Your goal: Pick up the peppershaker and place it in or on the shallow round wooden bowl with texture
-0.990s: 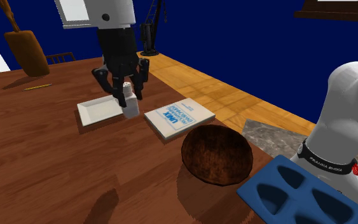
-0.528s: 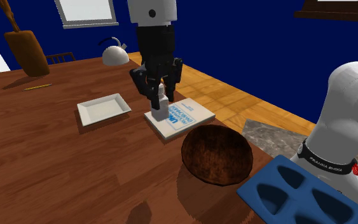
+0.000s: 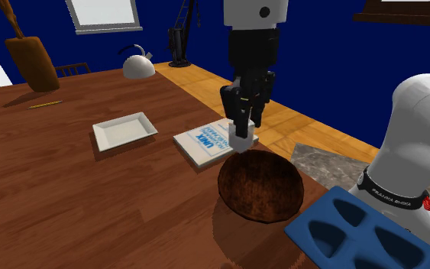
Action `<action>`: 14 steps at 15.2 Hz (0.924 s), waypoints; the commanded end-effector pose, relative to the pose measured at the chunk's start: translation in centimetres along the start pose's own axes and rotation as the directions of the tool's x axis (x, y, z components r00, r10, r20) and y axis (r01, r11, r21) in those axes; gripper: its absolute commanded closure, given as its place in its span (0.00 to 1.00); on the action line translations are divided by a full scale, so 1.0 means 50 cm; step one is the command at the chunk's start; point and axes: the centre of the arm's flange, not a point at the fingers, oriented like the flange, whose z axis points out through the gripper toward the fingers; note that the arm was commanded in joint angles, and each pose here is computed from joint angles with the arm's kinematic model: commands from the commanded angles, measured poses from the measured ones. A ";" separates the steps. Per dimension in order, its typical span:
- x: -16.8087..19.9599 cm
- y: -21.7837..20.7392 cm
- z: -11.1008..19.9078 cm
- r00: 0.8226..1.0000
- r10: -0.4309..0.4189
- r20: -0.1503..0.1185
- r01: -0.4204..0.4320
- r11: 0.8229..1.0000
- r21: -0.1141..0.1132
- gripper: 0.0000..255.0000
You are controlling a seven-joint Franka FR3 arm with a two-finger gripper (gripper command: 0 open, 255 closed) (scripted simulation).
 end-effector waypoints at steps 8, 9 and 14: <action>-0.095 0.051 0.056 1.000 0.000 0.000 0.000 1.000 0.000 1.00; -0.094 0.051 0.067 1.000 0.000 0.000 0.000 1.000 0.000 1.00; -0.089 0.053 0.120 1.000 0.000 0.000 0.000 1.000 0.000 1.00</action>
